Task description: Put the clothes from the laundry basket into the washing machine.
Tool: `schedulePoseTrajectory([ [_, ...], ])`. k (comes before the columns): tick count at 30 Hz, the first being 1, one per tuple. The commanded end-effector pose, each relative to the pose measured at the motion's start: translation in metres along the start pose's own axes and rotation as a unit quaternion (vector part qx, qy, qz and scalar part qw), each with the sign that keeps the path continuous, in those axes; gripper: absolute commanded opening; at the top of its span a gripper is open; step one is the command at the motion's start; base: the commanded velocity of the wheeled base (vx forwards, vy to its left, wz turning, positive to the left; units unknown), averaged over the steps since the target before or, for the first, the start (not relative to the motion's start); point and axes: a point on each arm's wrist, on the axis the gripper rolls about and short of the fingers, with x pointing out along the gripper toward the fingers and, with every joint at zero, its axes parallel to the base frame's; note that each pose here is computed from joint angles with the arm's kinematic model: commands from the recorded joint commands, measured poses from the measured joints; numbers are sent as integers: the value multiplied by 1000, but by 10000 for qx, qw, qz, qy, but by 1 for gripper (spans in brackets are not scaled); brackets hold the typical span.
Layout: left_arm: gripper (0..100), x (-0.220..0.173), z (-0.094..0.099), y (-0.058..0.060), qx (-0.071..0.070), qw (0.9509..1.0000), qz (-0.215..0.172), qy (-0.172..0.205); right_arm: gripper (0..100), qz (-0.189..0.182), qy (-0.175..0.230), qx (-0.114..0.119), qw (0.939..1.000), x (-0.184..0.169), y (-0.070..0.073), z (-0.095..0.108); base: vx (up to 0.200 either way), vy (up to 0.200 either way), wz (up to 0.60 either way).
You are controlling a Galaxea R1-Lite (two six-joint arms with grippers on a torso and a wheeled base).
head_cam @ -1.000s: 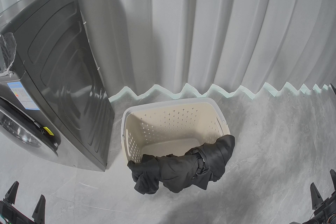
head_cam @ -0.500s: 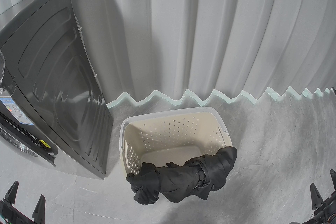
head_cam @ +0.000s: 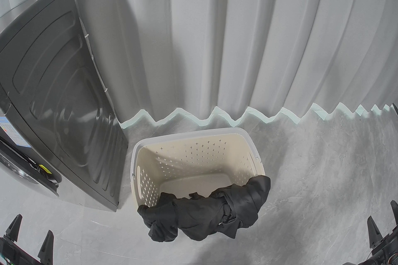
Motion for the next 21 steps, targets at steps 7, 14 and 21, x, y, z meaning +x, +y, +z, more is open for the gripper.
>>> schedulePoseTrajectory([
  [7, 100, 0, -5, 0, -15, 10000, -4, 3, 100, 8, 30, -9, 10000, 0, 0, -5, 29, 0, 0],
  [14, 100, 0, -5, 0, -15, 10000, -4, 3, 100, 16, 38, -9, 10000, 0, 0, -5, 200, 0, 0],
  [21, 100, 0, -5, 0, -15, 10000, 4, 3, 100, 15, 30, -1, 10000, 0, 0, -5, 143, 0, 0],
])
